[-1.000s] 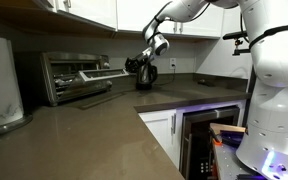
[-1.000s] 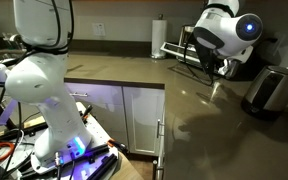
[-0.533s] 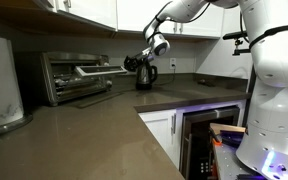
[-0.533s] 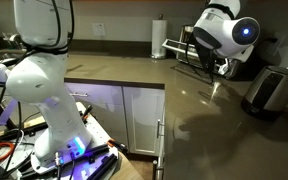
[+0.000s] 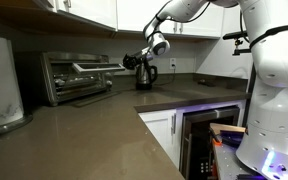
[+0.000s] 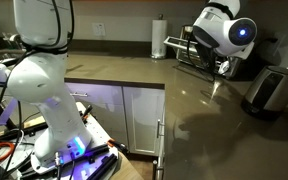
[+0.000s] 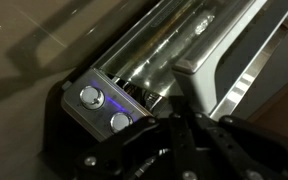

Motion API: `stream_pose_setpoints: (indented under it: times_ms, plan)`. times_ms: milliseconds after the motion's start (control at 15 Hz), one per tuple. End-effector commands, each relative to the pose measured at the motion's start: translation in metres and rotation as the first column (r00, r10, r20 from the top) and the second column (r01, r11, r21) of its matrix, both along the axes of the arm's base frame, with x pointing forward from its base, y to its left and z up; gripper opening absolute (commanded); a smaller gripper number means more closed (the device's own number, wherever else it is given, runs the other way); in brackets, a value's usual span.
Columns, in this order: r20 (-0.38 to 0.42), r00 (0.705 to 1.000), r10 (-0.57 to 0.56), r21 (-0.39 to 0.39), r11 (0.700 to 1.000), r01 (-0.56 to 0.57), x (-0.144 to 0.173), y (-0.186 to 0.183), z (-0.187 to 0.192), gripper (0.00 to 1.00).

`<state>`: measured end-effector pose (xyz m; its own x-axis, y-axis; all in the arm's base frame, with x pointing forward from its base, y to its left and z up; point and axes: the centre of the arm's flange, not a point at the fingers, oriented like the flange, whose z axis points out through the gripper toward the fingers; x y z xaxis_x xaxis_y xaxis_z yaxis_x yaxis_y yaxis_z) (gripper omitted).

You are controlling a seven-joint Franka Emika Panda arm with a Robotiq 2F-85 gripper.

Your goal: Close the oven door.

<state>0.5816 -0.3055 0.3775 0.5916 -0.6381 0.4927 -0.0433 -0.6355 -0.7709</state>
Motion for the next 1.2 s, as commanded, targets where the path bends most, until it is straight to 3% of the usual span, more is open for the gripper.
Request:
stream_pose_setpoints:
  times_ms: [0, 1133]
  plan:
    - [0.071, 0.997, 0.010, -0.009, 1.000, -0.010, -0.002, 0.021, 0.013, 0.00]
    - [0.195, 0.979, -0.064, -0.079, 0.994, 0.081, 0.017, 0.032, 0.032, 0.00]
